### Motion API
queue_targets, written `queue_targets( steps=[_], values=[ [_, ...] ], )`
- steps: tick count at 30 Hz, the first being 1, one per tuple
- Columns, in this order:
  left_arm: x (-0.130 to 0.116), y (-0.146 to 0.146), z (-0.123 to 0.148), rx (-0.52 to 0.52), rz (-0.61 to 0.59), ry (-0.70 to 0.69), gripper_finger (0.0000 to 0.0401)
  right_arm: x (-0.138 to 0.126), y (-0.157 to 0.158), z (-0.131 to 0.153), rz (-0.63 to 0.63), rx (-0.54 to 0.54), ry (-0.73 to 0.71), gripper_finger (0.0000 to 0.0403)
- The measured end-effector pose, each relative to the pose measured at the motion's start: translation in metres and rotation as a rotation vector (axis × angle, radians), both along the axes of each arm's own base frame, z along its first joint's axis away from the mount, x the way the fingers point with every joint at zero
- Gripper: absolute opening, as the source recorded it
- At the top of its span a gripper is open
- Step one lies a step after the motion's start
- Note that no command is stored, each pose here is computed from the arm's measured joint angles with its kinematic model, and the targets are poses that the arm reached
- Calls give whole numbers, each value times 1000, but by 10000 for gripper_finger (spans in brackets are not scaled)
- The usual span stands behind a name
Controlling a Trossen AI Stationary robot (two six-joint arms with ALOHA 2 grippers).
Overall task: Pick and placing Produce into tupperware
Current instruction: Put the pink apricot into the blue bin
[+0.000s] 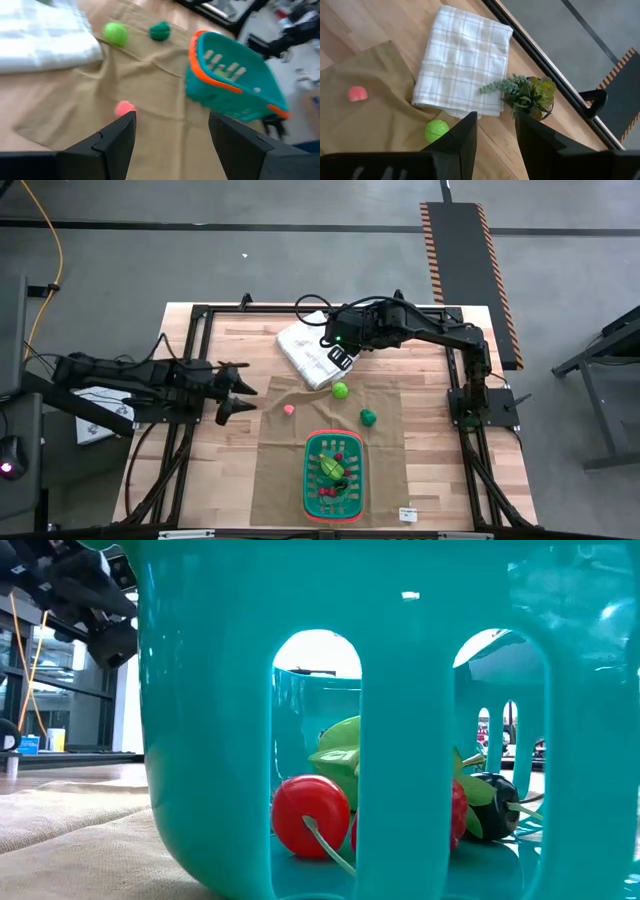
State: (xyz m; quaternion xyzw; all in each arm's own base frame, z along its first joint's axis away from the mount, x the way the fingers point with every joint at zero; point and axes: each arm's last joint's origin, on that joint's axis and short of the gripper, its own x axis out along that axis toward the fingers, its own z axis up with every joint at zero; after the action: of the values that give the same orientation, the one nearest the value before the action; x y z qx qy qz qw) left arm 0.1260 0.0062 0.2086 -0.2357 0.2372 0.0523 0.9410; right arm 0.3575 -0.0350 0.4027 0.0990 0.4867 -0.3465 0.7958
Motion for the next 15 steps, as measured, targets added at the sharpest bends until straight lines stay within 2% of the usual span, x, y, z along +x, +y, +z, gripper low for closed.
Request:
queue_targets(
  steps=[8,15],
  values=[
    [18,-5,-6,225,24,89,240,0,0,0,4,10,0,126],
    [33,-6,-13,221,15,110,250,1,4,0,14,9,0,126]
  ],
)
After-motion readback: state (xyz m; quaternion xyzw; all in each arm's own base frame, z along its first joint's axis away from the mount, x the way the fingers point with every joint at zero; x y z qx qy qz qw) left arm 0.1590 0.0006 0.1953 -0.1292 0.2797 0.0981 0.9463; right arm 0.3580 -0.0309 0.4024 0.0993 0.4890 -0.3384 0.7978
